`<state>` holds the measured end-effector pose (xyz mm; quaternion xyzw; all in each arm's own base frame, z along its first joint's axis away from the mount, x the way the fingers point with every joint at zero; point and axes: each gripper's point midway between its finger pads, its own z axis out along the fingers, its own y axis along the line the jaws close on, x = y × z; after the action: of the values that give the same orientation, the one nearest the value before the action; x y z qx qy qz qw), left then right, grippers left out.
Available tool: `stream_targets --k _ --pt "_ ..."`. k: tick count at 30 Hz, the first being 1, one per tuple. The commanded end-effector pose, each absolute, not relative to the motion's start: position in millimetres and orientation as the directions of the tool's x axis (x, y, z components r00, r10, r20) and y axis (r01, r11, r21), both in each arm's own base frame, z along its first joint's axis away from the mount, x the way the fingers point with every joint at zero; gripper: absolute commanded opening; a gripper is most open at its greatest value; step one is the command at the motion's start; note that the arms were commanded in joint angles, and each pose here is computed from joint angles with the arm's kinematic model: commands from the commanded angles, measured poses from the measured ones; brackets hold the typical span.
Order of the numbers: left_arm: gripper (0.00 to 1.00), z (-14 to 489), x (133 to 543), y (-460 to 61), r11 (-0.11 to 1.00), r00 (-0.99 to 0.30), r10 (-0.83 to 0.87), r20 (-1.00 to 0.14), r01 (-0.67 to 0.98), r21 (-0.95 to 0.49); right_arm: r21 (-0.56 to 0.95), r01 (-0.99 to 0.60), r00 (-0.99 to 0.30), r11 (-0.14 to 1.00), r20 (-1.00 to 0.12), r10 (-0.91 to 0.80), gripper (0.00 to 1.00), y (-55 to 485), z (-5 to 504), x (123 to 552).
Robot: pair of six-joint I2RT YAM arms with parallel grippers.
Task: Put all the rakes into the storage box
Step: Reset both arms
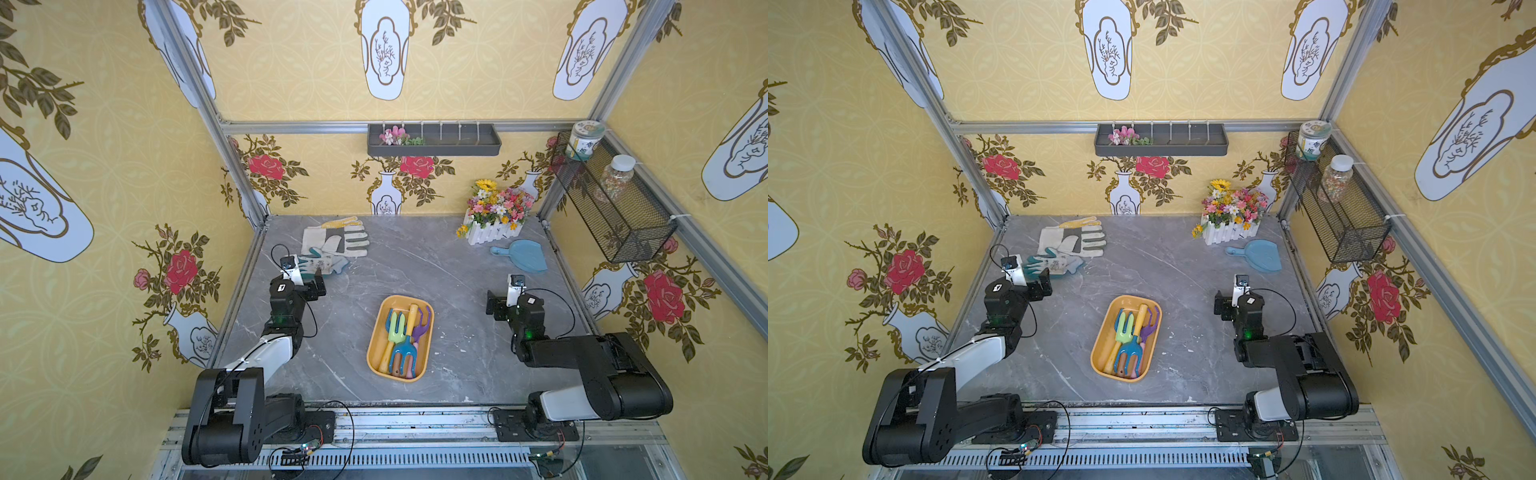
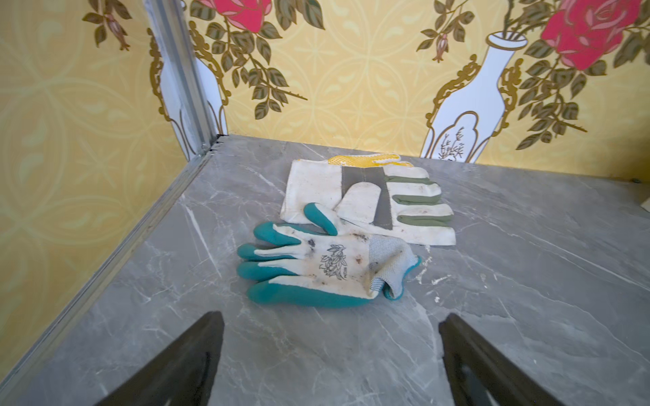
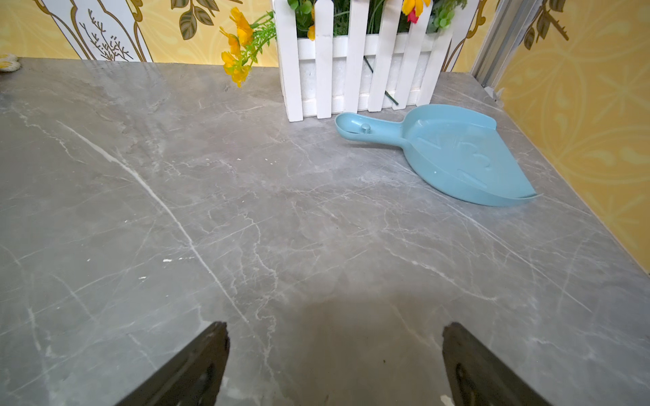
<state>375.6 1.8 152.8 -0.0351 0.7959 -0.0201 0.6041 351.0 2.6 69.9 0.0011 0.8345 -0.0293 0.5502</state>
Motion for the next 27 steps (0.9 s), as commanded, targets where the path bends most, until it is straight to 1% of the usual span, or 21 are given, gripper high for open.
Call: stream_targets --k 1,3,5,6,9,10,12,13,14,16,22,23,24,27 --pt "1.00 146 368 -15 0.993 -0.288 -0.074 -0.955 0.063 -0.096 -0.043 0.023 -0.358 0.999 -0.933 -0.032 0.97 5 79 355" --pt "1.00 132 365 -17 0.991 -0.322 -0.084 -0.943 0.070 -0.112 -0.044 0.022 -0.359 0.999 -0.933 -0.033 0.97 5 79 355" --pt "1.00 130 367 -17 0.991 -0.310 -0.088 -0.947 0.067 -0.114 -0.044 0.023 -0.360 0.999 -0.932 -0.033 0.97 5 78 355" --pt "1.00 126 367 -14 0.992 -0.327 -0.093 -0.941 0.052 -0.116 -0.044 0.022 -0.358 0.999 -0.933 -0.033 0.97 5 79 355" --pt "1.00 111 361 -14 0.992 -0.319 -0.090 -0.944 0.051 -0.112 -0.043 0.023 -0.357 0.999 -0.933 -0.032 0.97 5 79 355" --pt "1.00 116 361 -10 0.993 -0.280 -0.099 -0.955 0.038 -0.114 -0.044 0.023 -0.359 0.999 -0.933 -0.033 0.97 5 79 355" --pt "1.00 115 352 0 0.987 -0.268 -0.148 -0.952 0.015 -0.158 -0.044 0.026 -0.359 0.999 -0.933 -0.032 0.97 4 79 355" --pt "1.00 119 347 1 0.987 -0.222 -0.151 -0.963 0.023 -0.160 -0.043 0.024 -0.359 0.999 -0.933 -0.031 0.97 5 79 355" --pt "1.00 121 344 -1 0.987 -0.206 -0.147 -0.967 0.038 -0.158 -0.043 0.025 -0.359 0.999 -0.933 -0.031 0.97 4 79 355" --pt "1.00 119 341 -2 0.986 -0.206 -0.146 -0.968 0.045 -0.158 -0.043 0.024 -0.359 0.999 -0.933 -0.032 0.97 5 79 355" --pt "1.00 114 336 7 0.986 -0.182 -0.167 -0.969 -0.002 -0.170 -0.041 0.023 -0.361 0.999 -0.932 -0.030 0.97 5 79 355" --pt "1.00 116 336 14 0.985 -0.165 -0.171 -0.971 -0.042 -0.166 -0.040 0.023 -0.360 0.999 -0.932 -0.029 0.97 5 79 356" --pt "1.00 116 337 26 0.976 -0.146 -0.193 -0.970 -0.132 -0.174 -0.040 0.022 -0.361 0.999 -0.932 -0.029 0.97 5 79 356" --pt "1.00 118 335 25 0.977 -0.135 -0.178 -0.975 -0.140 -0.160 -0.040 0.022 -0.364 0.999 -0.931 -0.029 0.97 5 78 356"
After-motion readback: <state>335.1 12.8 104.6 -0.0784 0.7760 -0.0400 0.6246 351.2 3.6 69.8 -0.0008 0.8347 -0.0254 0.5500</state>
